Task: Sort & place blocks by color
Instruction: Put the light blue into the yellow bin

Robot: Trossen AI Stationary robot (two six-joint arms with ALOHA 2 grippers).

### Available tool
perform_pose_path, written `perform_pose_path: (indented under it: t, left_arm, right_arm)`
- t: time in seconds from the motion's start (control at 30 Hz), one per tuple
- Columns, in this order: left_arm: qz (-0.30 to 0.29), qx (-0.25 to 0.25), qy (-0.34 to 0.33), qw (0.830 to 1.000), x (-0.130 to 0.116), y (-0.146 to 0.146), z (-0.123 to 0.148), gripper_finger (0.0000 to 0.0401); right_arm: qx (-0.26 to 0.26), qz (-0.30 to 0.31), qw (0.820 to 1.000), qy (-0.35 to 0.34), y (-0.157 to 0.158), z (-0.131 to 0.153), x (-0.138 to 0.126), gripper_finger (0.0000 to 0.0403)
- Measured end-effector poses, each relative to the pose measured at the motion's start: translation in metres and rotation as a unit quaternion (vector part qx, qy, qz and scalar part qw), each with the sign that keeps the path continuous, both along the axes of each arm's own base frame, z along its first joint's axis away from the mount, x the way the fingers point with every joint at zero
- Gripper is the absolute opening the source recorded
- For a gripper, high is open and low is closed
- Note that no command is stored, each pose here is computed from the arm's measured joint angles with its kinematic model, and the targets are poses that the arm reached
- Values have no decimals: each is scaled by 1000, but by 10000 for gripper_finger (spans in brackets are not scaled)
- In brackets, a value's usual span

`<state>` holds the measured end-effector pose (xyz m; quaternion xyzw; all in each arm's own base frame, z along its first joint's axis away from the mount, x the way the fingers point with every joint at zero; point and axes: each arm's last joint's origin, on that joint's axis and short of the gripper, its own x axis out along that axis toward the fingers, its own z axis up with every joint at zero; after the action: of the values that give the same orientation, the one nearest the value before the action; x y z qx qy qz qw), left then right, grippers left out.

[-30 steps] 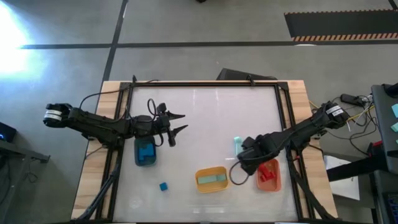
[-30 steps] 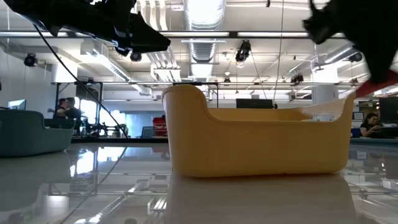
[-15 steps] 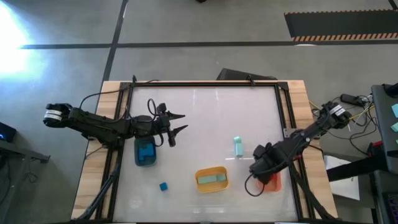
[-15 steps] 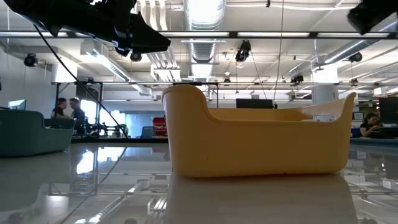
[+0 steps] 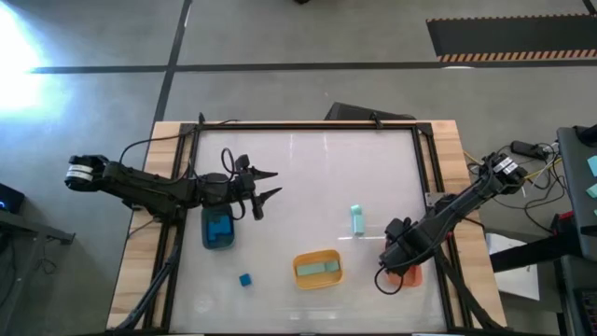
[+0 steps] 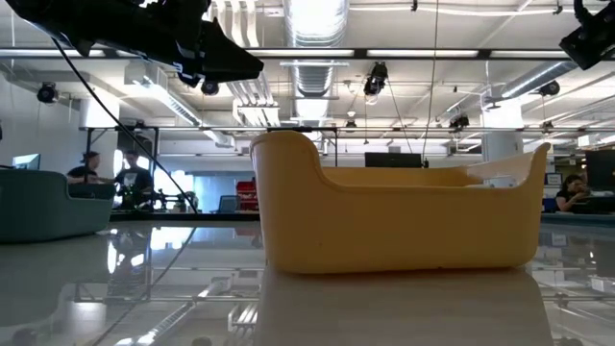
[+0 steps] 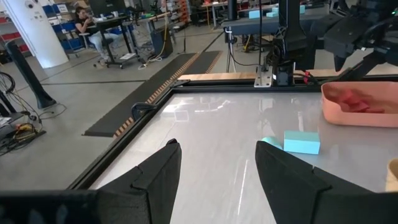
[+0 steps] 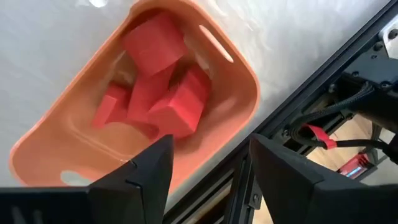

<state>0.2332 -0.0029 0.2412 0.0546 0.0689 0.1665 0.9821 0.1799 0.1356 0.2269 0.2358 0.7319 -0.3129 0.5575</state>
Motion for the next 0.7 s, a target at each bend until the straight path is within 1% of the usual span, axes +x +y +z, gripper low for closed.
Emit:
perform_pose_path:
  t: [0.1,0.27,0.33,0.47,0.57,0.7]
  left_arm:
    - [0,0,0,1000,0,0,0,191]
    - [0,-1,0,1000,0,0,0,191]
    - [1,-10,-2,1000,0,0,-1,191]
    - [1,-11,-2,1000,0,0,-1,191]
    - [1,-11,-2,1000,0,0,-1,191]
    - [1,-11,-2,1000,0,0,-1,191]
  right_arm:
    - [-6,8,1000,-6,0,0,0,199]
    - [-39,15,999,-33,-3,0,3,186]
    - [-50,13,997,-50,-5,1,6,181]
    - [-70,0,995,-77,-12,1,14,176]
    - [-76,-16,993,-93,-19,0,20,180]
    - [-86,-39,988,-121,-28,0,30,198]
